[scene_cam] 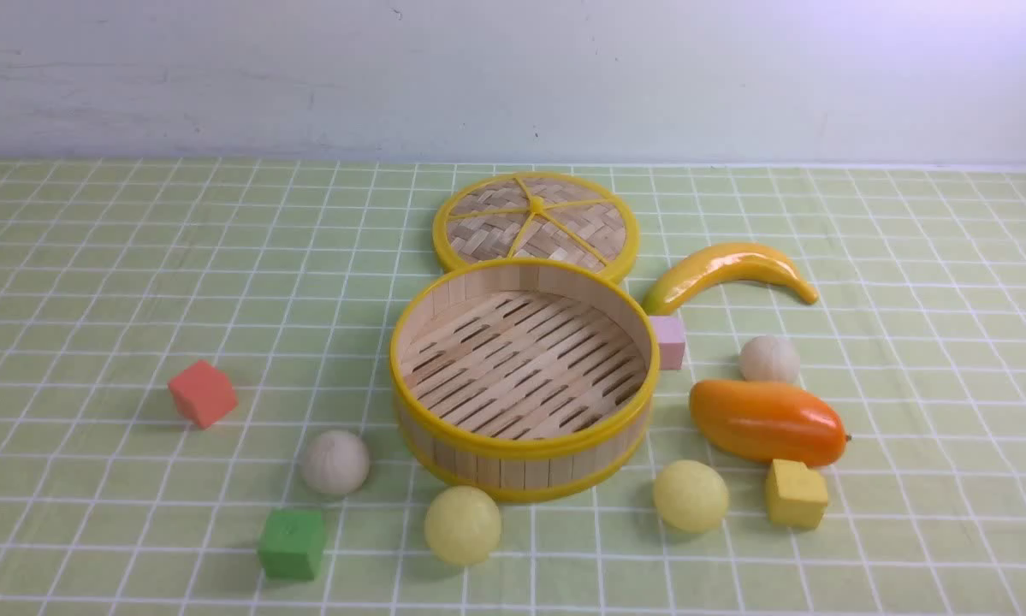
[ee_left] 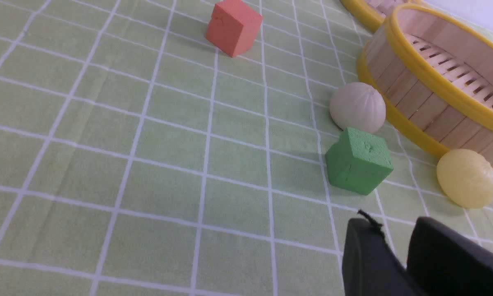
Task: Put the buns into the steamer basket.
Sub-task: Use the left arm to grab a steamed stuffed bun, then use the left arm to put the steamed stuffed bun into the steamer
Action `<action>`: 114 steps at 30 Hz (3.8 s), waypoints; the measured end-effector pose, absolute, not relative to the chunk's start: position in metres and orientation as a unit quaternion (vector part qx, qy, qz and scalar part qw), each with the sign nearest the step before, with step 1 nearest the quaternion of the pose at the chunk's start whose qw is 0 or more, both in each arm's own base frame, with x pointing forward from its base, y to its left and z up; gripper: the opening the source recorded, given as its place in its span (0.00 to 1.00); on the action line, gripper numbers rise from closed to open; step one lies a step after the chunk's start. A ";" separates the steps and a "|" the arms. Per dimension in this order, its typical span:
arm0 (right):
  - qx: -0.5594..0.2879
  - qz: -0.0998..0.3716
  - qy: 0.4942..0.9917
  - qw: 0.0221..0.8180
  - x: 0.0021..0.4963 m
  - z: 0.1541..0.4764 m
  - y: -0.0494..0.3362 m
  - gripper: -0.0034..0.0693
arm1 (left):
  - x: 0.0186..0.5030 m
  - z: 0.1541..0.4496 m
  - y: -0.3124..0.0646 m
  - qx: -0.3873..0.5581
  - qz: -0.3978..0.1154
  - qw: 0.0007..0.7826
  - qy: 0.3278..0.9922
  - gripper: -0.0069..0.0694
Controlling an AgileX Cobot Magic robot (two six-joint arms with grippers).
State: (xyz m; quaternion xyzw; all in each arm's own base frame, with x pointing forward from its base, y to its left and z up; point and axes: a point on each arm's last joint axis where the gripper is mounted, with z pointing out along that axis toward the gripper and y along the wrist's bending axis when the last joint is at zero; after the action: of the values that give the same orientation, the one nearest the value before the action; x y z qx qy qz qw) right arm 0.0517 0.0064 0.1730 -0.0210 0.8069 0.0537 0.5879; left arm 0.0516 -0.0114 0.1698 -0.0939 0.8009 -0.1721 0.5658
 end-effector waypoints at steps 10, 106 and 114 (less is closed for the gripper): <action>-0.021 0.054 0.807 0.588 0.052 0.173 0.006 0.38 | 0.052 0.170 -0.011 -0.094 -0.172 0.566 0.801 0.30; -0.021 0.054 0.807 0.588 0.052 0.173 0.006 0.38 | 0.358 0.190 -0.111 0.145 -0.078 0.146 0.975 0.08; -0.021 0.054 0.807 0.588 0.052 0.173 0.006 0.38 | 0.347 0.285 -0.132 0.177 -0.113 0.240 0.948 0.08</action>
State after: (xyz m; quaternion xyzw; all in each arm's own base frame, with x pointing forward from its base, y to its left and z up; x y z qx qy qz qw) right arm 0.0517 0.0064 0.1730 -0.0207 0.8069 0.0539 0.5879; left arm 0.3468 -0.1320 0.2847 0.1772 0.9476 -0.1132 0.2405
